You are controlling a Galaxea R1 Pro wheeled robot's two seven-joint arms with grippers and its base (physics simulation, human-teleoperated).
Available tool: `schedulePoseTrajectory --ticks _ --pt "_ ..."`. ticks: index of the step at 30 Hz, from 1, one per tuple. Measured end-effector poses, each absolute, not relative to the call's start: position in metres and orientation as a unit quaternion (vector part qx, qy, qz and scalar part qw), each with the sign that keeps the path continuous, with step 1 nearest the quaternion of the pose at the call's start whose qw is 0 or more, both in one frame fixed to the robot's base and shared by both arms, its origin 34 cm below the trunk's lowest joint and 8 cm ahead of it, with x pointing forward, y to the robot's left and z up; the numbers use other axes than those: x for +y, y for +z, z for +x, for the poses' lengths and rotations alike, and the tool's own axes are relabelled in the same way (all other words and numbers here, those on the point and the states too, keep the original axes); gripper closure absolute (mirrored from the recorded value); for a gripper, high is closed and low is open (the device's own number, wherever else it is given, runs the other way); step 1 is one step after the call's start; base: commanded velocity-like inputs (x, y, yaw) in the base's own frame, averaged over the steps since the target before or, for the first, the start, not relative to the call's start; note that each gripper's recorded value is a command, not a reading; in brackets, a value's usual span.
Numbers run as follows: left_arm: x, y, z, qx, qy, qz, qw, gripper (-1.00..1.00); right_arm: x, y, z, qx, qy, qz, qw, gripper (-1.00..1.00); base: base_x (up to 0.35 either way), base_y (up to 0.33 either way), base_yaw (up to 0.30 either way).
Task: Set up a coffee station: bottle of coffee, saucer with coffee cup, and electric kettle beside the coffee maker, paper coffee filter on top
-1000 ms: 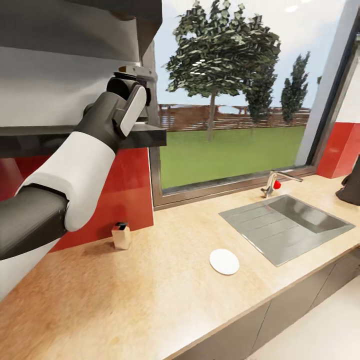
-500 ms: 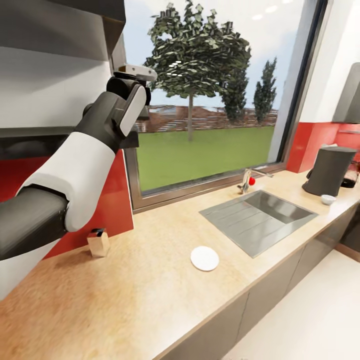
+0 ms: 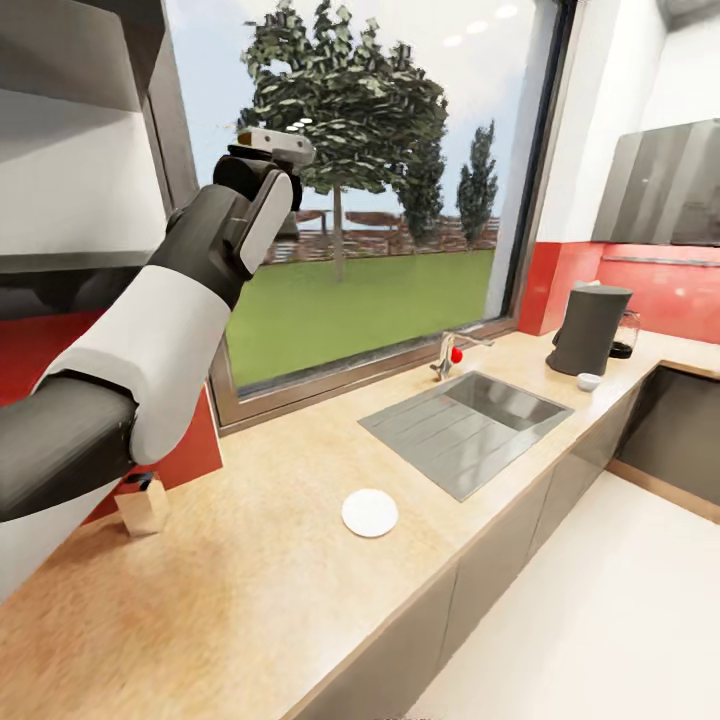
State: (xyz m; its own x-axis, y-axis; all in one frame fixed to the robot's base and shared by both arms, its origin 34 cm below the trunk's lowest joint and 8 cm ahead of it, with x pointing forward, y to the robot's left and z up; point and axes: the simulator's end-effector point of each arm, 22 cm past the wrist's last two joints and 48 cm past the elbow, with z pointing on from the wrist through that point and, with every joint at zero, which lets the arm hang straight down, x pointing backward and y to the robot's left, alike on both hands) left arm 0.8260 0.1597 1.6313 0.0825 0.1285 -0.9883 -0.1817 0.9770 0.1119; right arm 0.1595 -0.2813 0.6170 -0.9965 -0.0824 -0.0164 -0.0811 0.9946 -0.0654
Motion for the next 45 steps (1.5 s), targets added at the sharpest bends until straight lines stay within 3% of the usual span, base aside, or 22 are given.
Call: schedulePoseTrajectory --ticks 12,25,33,45 --pt "0.151 1.572 0.842 0.691 0.088 -0.013 0.718 1.0 -0.281 0.617 0.158 0.999 -0.032 -0.039 0.008 -1.0 0.0 0.0 -0.241" --pt "0.136 1.413 0.827 0.702 0.039 -0.019 0.711 1.0 -0.282 0.62 0.199 0.996 -0.037 -0.039 0.071 -1.0 0.0 0.0 -0.006" --pt "0.118 1.315 0.824 0.742 0.038 0.003 0.669 1.0 -0.282 0.62 0.199 0.996 -0.036 -0.037 0.071 -1.0 0.008 -0.005 0.0" --pt "0.125 1.236 0.807 0.76 0.034 -0.005 0.649 1.0 -0.282 0.62 0.2 0.996 -0.037 -0.035 0.072 -1.0 0.226 -0.152 0.0"
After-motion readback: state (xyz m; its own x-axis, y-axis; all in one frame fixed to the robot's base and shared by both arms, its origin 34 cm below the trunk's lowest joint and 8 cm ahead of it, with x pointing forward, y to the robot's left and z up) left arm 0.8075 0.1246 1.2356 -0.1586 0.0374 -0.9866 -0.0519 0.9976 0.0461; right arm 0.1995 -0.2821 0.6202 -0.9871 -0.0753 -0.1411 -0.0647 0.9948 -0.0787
